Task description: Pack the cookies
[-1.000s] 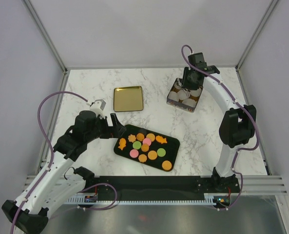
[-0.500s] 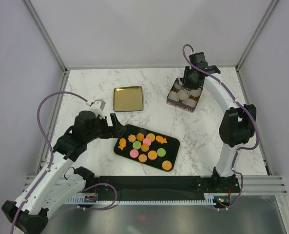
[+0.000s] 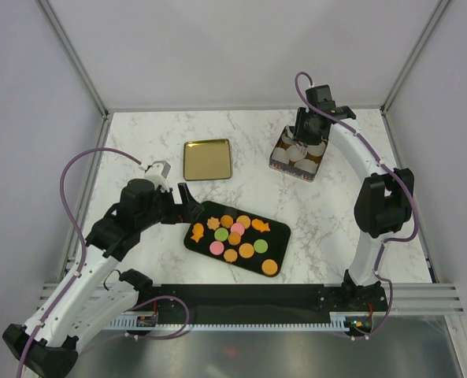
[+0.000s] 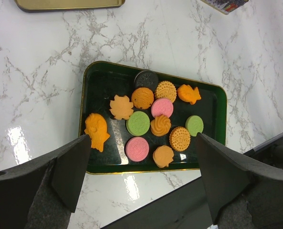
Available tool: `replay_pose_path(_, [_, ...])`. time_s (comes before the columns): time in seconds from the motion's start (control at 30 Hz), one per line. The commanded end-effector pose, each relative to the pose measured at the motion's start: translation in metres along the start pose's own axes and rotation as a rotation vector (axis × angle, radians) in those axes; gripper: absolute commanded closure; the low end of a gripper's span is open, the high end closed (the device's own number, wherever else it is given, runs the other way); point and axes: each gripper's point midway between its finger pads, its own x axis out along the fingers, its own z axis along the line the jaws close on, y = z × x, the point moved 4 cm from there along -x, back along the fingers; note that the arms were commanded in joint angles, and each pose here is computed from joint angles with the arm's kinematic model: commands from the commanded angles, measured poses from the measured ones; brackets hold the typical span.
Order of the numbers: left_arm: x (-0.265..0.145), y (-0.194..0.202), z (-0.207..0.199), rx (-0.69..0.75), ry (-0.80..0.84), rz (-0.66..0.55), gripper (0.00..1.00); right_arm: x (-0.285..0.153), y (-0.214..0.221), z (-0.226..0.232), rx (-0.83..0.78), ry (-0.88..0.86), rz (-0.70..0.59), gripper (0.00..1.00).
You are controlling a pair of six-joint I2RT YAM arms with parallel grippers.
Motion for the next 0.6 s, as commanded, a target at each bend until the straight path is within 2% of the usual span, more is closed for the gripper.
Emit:
replay_pose_path(0.0, [-0.0014,0.0012,0.0026,0.021,-0.008,0.0,0.02,0.0028,-0.0052,0.0015,0.011,-0.014,-0.029,0.54])
replay_pose_path(0.17, [-0.0013,0.001,0.0023,0.02,-0.006,0.0,0.02,0.0041,-0.0025,0.0008,0.011,-0.009,-0.023,0.53])
replay_pose_path(0.3, [-0.0016,0.0009,0.0022,0.022,-0.005,-0.002,0.02,0.0038,-0.0028,0.0008,0.012,-0.012,-0.021,0.48])
replay_pose_path(0.57, [-0.0014,0.0017,0.0026,0.022,-0.006,0.001,0.02,0.0039,-0.0043,0.0019,0.012,-0.017,-0.024,0.44])
